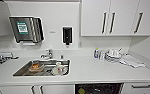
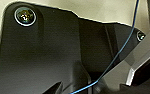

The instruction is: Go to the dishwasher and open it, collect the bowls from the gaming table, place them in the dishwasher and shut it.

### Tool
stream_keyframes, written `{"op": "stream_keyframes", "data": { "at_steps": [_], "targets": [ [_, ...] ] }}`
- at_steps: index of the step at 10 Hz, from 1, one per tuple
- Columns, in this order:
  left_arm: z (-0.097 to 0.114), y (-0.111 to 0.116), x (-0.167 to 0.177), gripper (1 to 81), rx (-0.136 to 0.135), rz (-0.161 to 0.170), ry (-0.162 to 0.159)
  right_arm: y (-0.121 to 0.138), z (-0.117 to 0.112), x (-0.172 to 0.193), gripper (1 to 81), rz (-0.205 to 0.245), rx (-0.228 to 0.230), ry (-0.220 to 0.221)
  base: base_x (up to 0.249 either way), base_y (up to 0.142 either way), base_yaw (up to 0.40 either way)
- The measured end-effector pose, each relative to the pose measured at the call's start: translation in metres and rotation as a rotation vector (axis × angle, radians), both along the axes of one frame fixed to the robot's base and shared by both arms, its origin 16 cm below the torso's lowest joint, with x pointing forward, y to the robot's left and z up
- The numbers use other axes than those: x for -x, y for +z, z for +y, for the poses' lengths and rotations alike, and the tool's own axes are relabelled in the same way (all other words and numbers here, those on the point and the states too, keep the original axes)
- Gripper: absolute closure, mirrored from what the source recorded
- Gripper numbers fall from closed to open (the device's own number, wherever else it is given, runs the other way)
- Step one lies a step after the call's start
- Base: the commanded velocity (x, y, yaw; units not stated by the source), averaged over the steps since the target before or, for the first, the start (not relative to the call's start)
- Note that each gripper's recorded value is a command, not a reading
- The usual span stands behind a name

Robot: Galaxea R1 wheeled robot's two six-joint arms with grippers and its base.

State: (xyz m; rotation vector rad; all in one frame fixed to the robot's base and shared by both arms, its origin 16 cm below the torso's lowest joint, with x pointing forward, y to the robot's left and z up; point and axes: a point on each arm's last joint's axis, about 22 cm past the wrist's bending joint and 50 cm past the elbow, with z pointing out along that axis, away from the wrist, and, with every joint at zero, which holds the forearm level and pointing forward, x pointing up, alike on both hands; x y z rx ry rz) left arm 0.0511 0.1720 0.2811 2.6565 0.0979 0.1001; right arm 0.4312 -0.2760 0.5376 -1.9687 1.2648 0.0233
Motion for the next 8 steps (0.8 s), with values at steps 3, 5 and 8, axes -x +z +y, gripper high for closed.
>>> {"op": "stream_keyframes", "data": {
  "at_steps": [3, 5, 8],
  "targets": [
    [0.000, 0.000, 0.000, 1.0, 0.000, 0.000, 0.000, -0.002, 0.010, -0.001, 1.0, 0.002, -0.010, 0.007, 0.000, 0.000, 0.000],
    [0.000, 0.000, 0.000, 1.0, 0.000, 0.001, 0.000, 0.004, 0.010, -0.014, 1.0, -0.025, -0.008, -0.001, 0.000, 0.000, 0.000],
    [0.000, 0.000, 0.000, 1.0, 0.000, 0.000, 0.000, -0.016, 0.006, -0.010, 1.0, -0.002, 0.007, -0.043, 0.000, 0.000, 0.000]
  ]
}}
